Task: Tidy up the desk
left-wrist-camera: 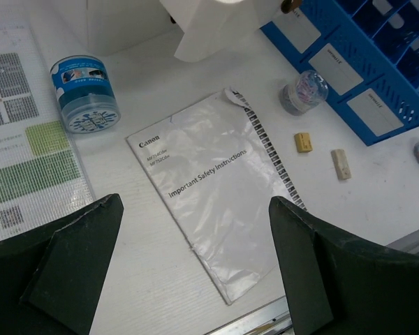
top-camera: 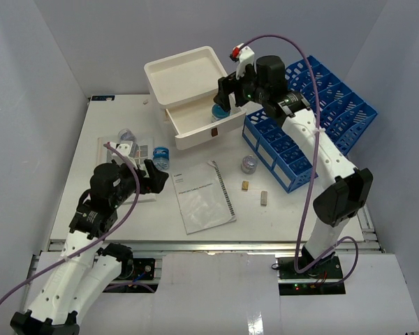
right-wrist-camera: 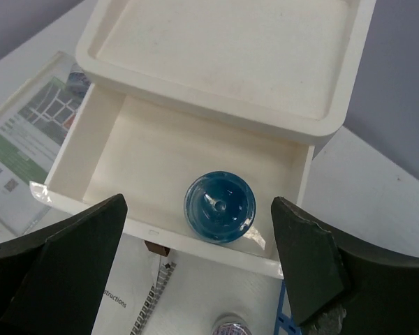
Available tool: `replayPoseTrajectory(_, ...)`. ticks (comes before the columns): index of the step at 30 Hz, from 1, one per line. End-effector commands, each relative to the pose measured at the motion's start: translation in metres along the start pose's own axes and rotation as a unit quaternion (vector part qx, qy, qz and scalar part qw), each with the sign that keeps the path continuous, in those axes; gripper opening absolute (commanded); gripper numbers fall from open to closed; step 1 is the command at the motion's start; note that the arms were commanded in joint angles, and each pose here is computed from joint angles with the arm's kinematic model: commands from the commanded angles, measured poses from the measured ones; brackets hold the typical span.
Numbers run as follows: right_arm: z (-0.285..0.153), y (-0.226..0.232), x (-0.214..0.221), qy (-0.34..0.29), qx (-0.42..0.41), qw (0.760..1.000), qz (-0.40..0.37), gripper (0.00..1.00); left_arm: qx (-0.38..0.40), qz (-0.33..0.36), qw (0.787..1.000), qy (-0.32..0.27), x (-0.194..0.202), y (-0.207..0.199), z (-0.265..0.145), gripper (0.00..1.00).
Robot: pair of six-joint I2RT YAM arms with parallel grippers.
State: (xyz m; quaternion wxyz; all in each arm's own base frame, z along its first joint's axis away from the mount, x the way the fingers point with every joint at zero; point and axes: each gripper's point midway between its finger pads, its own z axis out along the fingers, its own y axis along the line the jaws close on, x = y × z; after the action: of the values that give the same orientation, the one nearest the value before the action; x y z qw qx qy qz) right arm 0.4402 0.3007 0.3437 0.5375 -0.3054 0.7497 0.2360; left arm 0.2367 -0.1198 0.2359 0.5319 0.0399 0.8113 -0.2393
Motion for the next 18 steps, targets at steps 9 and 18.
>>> replayPoseTrajectory(9, 0.046, -0.023, 0.058, 0.074, 0.082, 0.994, -0.010, 0.90, 0.046, -0.054, 0.997, -0.009, 0.009, -0.018, -0.016, 0.97)
replayPoseTrajectory(18, 0.055, -0.029, 0.071, 0.088, 0.099, 0.991, -0.029, 0.90, 0.073, -0.068, 0.995, -0.014, 0.006, -0.029, -0.022, 0.97)
